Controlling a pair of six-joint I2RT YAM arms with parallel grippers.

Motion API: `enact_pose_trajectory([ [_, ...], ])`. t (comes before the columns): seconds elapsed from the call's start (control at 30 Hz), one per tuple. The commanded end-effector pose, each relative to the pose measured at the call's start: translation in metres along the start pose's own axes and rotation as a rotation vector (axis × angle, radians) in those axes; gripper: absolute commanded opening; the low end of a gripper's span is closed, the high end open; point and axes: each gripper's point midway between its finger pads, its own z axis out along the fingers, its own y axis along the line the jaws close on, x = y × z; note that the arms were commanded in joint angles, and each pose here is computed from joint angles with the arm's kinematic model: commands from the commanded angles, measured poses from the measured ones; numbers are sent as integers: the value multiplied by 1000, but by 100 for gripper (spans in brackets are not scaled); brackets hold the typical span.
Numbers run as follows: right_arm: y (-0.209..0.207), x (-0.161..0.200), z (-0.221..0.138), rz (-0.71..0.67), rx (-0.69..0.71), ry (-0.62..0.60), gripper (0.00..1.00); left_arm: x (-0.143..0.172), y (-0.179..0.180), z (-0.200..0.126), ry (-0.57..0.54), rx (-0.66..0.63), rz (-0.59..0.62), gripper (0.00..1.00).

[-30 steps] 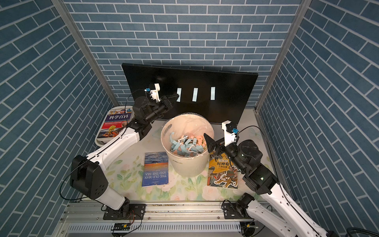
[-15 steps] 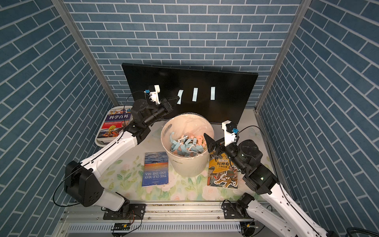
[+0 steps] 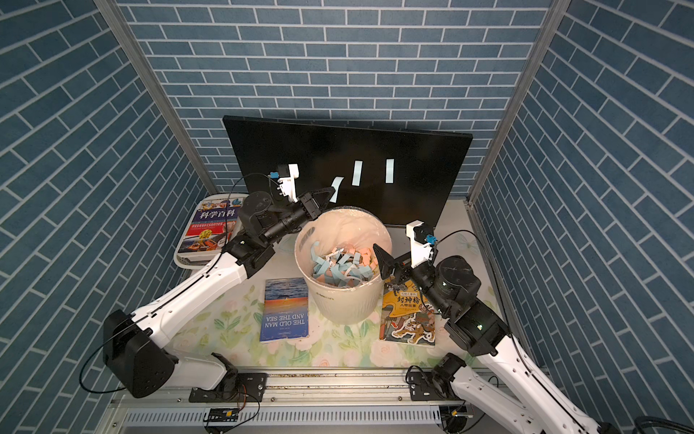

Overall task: Remove the sticky note from the monitor
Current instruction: Tear off the sticky note from the monitor, then place the sticky note in the trash bin.

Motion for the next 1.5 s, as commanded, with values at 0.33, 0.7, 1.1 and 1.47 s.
enact_pose_trajectory([
  [0.33,1,-5,-2,-21,-9,-32,100,59,-7,-22,127,-141,197,0],
  [0.7,1,-5,-2,-20,-9,-32,100,105,4,-30,249,-211,268,11],
  [1.1,1,-4,-2,-19,-10,-31,100,113,9,-29,276,-219,281,50],
  [1.47,1,-5,-2,-19,-9,-33,100,106,5,-25,255,-209,290,61],
])
